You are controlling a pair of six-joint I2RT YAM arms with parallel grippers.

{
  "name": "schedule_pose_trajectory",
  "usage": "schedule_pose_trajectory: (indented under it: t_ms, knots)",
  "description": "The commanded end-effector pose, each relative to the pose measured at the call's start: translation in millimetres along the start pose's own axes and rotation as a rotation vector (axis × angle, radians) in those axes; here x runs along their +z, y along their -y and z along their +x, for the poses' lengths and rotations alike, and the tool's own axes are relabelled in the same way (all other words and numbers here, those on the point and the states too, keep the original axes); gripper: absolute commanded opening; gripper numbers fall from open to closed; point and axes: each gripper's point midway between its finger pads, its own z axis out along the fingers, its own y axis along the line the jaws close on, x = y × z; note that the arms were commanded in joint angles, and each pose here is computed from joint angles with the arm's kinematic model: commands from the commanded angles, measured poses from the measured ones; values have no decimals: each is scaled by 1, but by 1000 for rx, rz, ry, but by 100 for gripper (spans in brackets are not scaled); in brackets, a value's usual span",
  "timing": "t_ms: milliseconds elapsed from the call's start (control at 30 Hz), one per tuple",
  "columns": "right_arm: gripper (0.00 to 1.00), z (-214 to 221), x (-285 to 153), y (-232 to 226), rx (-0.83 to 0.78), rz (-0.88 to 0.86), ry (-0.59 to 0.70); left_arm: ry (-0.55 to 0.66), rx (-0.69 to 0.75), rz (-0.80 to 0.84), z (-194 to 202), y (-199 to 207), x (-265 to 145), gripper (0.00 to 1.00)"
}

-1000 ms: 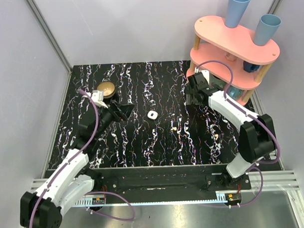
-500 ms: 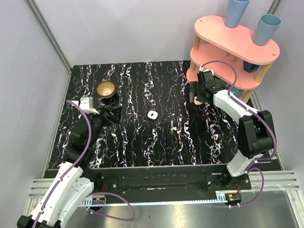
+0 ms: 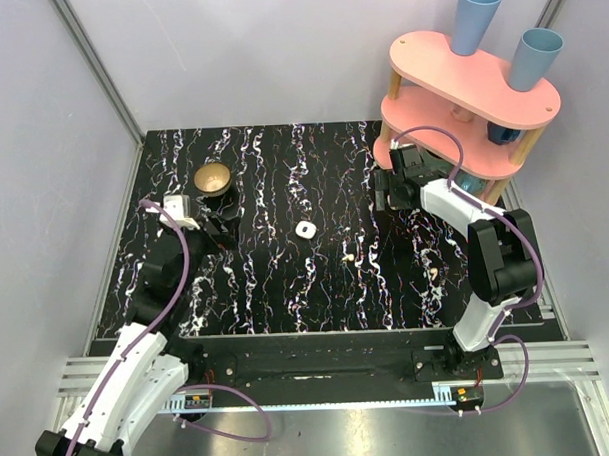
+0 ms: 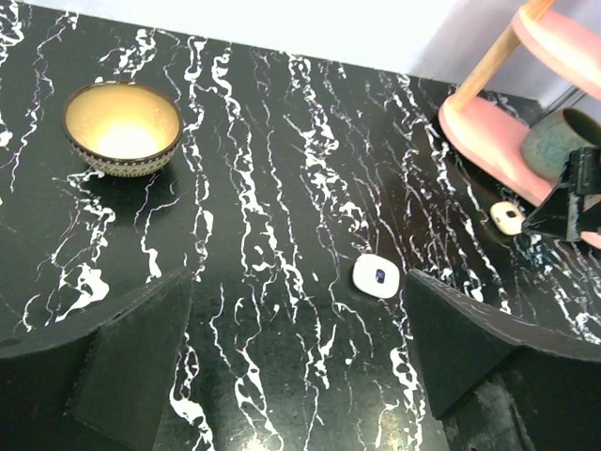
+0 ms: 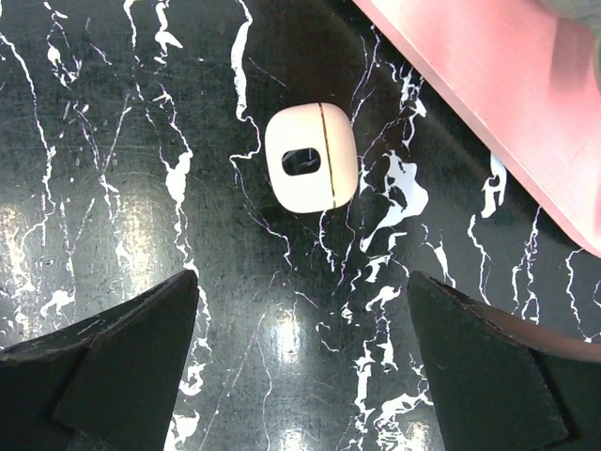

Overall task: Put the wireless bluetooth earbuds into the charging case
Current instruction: Pick up the charging case from the corner of the board.

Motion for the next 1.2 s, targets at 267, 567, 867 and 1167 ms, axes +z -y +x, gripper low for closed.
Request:
schedule_pose_trajectory:
  t_ms: [267,567,867,1167]
  knots:
    - [100,-22,2,7,-30,-42,62,22,82,-15,-15,-4,1,99]
    - [98,-24,6,5,-66,-93,96,22,82,46,-17,8,-1,99]
    - [94,-22,14,8,-59,-93,75,17,92,32,-13,3,-2,99]
    - [85,-18,28,7,-86,-93,53,12,99,21,-9,-1,-2,99]
